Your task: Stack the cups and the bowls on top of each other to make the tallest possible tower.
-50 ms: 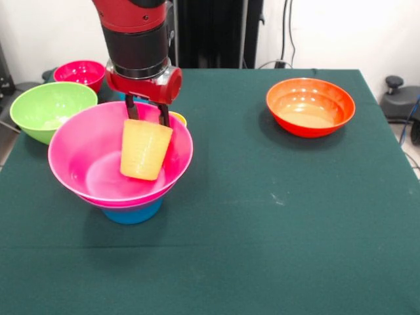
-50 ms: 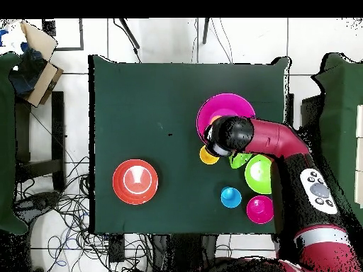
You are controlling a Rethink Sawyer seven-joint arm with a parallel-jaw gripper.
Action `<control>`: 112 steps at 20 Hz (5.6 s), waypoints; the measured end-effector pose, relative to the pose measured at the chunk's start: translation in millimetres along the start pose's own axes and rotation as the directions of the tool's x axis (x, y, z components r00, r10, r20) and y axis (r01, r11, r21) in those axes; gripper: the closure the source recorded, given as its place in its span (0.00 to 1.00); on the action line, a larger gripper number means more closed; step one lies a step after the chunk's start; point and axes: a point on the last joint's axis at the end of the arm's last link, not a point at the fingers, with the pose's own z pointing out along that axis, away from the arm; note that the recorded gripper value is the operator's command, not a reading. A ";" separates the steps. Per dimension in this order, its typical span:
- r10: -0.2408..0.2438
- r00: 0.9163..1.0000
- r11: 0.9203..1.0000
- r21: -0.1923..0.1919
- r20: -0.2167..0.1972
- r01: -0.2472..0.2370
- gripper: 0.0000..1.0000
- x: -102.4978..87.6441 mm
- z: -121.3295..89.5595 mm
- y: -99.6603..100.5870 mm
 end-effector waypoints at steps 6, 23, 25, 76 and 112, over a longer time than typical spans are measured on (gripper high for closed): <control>-0.063 0.992 0.997 0.060 0.110 0.057 0.00 -7.8 7.6 -14.2; -0.172 0.882 0.983 0.130 0.438 0.128 0.00 -51.0 -1.9 -22.6; -0.148 0.890 0.988 0.114 0.432 0.108 0.00 -53.3 -2.4 -26.8; -0.031 0.941 0.999 0.017 0.336 0.027 0.00 -52.6 -11.0 -13.3; -0.040 0.906 0.996 0.083 0.421 0.005 0.00 -61.2 -14.9 -41.5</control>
